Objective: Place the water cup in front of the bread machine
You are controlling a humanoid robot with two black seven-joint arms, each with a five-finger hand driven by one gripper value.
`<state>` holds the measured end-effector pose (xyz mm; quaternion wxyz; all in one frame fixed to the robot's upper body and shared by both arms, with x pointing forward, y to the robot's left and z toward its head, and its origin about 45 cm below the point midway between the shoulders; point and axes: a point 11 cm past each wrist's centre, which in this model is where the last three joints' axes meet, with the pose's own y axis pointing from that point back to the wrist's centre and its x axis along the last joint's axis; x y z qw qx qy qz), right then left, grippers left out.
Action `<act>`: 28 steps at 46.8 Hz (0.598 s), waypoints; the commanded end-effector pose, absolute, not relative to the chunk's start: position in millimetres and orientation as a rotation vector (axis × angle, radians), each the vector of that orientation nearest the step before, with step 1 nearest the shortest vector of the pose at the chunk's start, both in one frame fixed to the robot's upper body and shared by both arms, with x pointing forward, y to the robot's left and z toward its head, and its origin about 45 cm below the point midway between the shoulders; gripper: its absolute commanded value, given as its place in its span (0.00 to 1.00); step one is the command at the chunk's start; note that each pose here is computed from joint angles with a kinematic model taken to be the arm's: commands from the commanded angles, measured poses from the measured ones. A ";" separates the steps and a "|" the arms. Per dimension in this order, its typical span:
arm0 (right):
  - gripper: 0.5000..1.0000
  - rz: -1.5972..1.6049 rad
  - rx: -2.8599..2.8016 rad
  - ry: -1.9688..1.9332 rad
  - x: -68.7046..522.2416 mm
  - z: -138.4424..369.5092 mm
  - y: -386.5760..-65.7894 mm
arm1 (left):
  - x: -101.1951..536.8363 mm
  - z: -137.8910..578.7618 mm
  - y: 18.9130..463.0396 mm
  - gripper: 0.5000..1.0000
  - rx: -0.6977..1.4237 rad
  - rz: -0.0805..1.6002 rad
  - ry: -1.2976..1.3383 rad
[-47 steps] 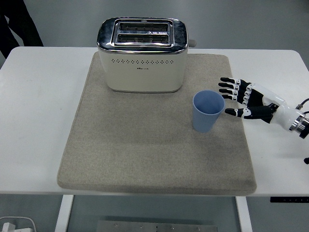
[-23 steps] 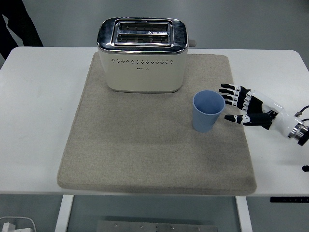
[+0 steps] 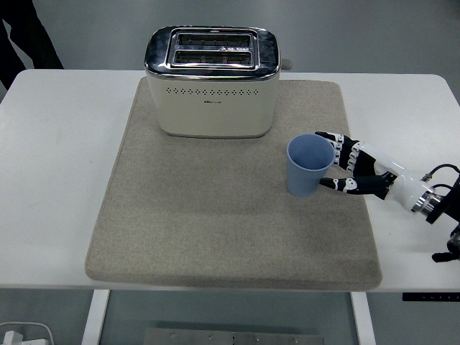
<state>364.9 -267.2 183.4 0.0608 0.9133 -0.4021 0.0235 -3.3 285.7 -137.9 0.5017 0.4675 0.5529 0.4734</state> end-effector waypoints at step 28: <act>0.86 0.017 2.794 -1.219 368.0 171.9 -246.3 | -3.3 -137.9 285.6 1.00 1.130 1.144 1.336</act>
